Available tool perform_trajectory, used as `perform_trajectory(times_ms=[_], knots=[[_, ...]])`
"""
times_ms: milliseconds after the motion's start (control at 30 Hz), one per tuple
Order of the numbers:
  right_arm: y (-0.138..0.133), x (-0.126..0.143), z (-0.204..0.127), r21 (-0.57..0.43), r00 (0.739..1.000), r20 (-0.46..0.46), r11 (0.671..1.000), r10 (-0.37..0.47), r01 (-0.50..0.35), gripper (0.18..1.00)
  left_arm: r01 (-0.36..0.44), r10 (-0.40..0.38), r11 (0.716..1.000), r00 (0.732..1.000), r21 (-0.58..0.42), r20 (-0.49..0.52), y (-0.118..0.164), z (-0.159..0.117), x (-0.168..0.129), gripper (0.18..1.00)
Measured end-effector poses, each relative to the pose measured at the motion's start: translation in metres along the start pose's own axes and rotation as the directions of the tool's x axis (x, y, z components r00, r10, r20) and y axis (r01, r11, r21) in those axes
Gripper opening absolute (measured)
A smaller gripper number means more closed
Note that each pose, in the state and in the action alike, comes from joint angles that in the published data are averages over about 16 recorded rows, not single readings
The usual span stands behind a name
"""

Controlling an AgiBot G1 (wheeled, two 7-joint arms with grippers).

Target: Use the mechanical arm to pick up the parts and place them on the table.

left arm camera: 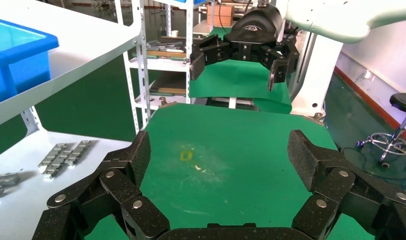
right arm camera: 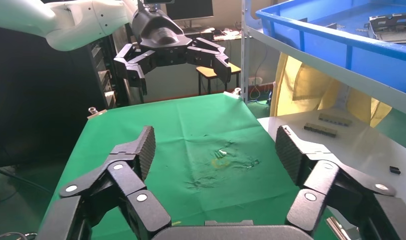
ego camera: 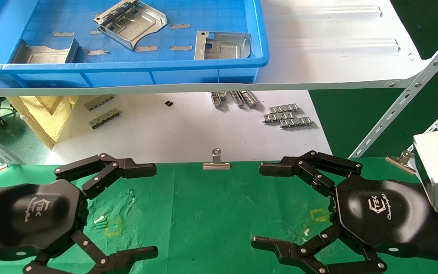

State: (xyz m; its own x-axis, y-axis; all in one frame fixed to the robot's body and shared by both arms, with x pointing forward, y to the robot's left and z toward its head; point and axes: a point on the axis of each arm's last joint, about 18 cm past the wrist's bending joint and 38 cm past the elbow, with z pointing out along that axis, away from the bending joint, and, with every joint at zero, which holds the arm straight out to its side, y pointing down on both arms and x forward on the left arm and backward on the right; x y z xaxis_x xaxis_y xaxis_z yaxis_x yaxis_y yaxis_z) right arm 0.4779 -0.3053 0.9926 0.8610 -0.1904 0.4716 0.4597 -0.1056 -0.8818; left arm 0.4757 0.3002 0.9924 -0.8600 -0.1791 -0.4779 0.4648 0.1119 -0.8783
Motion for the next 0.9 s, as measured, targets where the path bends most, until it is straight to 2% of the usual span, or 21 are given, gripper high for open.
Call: perform_trajectory(times_ms=[300,633,900], knots=[[0.0,0.0,0.0,0.0,1.0,0.0,1.0,0.0,0.0,0.795,0.0,0.0,1.0,1.0,0.0,0.0,0.0,0.0,0.0,1.001],[0.0,0.0,0.0,0.0,1.0,0.0,1.0,0.0,0.0,0.548,0.0,0.0,1.0,1.0,0.0,0.0,0.0,0.0,0.0,1.001],[0.0,0.0,0.0,0.0,1.0,0.0,1.0,0.0,0.0,0.381,0.0,0.0,1.0,1.0,0.0,0.0,0.0,0.0,0.0,1.001]])
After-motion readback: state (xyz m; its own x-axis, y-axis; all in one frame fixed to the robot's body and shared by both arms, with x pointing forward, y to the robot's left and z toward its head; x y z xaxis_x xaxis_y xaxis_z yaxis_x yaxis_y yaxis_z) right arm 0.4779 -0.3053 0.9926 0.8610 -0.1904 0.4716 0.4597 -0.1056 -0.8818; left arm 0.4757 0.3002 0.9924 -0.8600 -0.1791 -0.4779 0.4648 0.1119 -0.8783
